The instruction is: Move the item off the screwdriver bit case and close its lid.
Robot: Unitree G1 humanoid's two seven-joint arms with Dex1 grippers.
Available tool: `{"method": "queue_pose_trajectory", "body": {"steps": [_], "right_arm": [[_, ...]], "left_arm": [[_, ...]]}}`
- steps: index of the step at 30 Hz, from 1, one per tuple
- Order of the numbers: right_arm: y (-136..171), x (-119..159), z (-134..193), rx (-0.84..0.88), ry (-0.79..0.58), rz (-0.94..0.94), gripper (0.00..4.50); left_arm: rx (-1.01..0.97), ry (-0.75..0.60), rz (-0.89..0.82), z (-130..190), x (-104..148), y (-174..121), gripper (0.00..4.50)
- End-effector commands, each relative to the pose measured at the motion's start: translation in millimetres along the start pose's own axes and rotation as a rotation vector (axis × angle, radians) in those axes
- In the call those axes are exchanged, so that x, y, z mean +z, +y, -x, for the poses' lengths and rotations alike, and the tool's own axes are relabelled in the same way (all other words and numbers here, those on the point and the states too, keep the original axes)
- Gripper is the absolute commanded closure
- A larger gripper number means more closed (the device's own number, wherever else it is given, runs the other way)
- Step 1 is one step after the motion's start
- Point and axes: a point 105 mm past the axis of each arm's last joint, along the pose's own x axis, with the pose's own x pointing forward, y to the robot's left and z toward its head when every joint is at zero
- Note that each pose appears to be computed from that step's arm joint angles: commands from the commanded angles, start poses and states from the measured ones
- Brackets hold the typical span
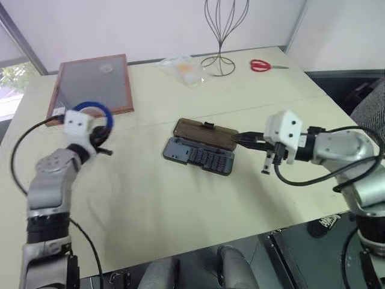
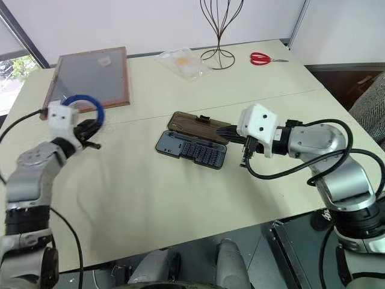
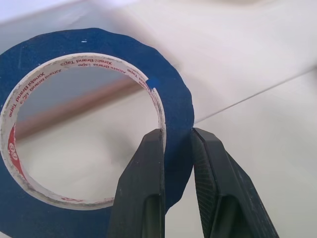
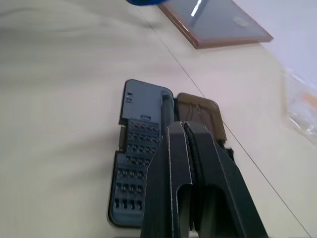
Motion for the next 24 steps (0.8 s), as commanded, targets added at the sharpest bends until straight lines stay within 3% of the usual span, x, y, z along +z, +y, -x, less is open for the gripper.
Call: {"method": "queue_pose_trajectory", "body": {"steps": [1, 7, 15, 16, 17, 22, 24], "right_arm": [[-6, 12, -5, 0.001, -0.051, 0.056, 4.50], [-5, 13, -12, 0.021, -0.072, 0.061, 4.50], [-4, 12, -11, 0.009, -0.070, 0.056, 4.50], [-4, 12, -11, 0.006, -0.069, 0.055, 4.50], [-3, 12, -10, 0.003, -0.068, 0.053, 4.50], [-1, 11, -8, -0.006, -0.059, 0.045, 4.50], [0, 11, -7, -0.011, -0.057, 0.042, 4.50]], "left_arm": [[0.276, -0.004, 0.036, 26, -1, 53, 4.24], [0.510, 0.092, 0.147, 54, -37, 94, 4.24], [0.477, 0.210, 0.353, 52, -76, 82, 4.24], [0.481, 0.215, 0.381, 52, -79, 81, 3.21], [0.499, 0.217, 0.419, 52, -81, 83, 2.89], [0.550, 0.191, 0.433, 50, -75, 91, 0.16], [0.547, 0.151, 0.375, 47, -62, 92, 0.07]]}}
